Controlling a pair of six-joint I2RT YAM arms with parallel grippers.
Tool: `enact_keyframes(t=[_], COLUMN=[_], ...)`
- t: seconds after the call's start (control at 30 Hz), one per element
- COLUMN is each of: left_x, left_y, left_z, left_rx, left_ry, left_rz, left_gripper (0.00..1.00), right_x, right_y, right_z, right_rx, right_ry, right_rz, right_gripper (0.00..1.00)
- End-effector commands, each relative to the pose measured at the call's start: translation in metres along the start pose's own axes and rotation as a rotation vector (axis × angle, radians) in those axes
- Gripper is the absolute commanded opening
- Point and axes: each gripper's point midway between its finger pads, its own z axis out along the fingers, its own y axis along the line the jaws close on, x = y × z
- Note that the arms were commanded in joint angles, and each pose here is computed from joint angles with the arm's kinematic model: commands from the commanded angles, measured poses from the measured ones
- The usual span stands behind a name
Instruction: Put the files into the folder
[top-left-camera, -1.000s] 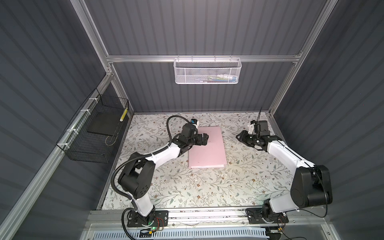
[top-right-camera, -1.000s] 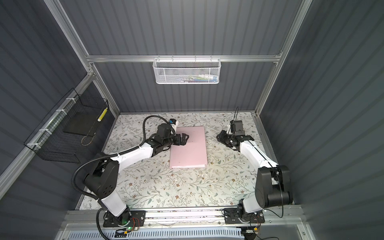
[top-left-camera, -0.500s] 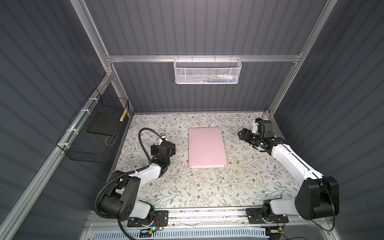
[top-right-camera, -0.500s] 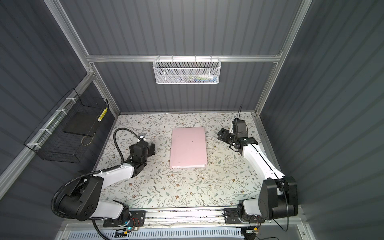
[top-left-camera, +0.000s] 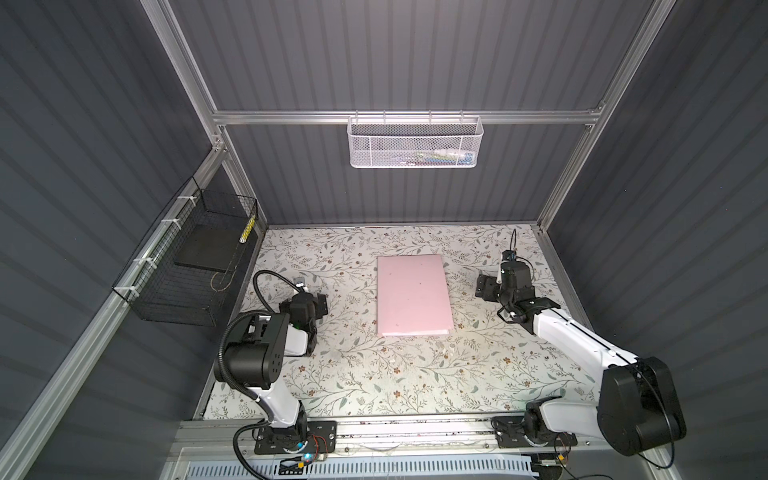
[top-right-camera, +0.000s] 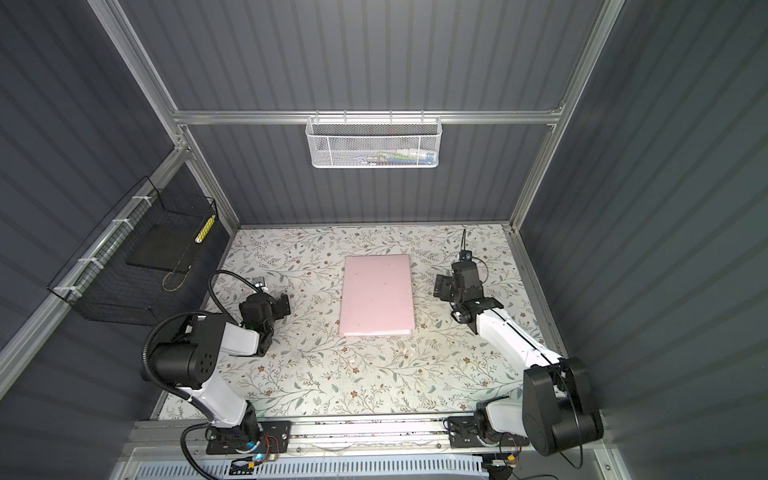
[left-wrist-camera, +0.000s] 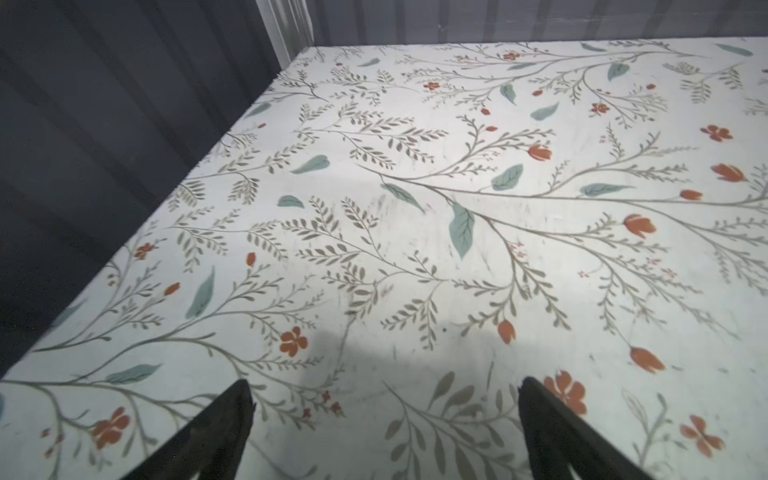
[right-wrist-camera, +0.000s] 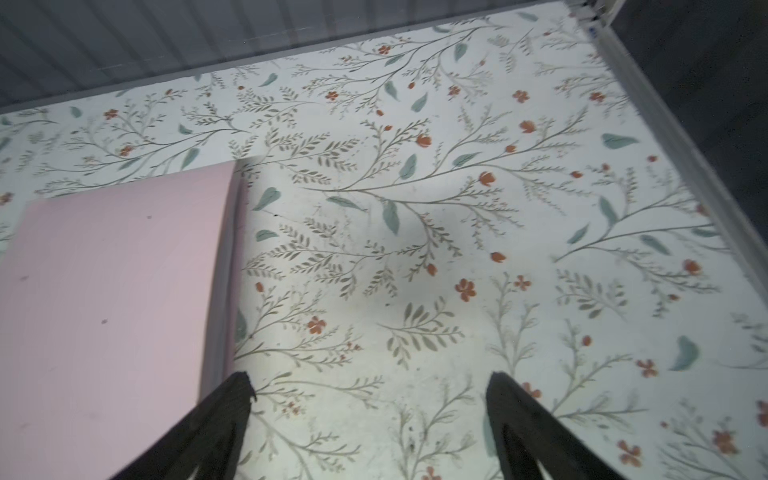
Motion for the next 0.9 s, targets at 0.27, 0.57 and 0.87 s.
enact_keyframes(t=[0.27,0.57,0.87], left_x=[-0.023,-0.024,-0.024], left_y=[-0.009,-0.009,-0.009], left_z=[0.004,0.004,0.004], left_rx=[0.045,0.045,0.044], left_ry=[-0.061,-0.064,-0.064], left_rz=[-0.008,-0.006,-0.006], left_gripper=[1.00,1.00,1.00], right_x=[-0.009,0.008,0.008], right_y=[-0.065,-0.079,-0.079], right_z=[0.027,0.021,0.020], right_rx=[0.252,0.070,0.068], right_ry=[-0.282,-0.415,-0.413], right_rz=[-0.103,0.041,0.041], right_gripper=[0.96,0.99,0.99])
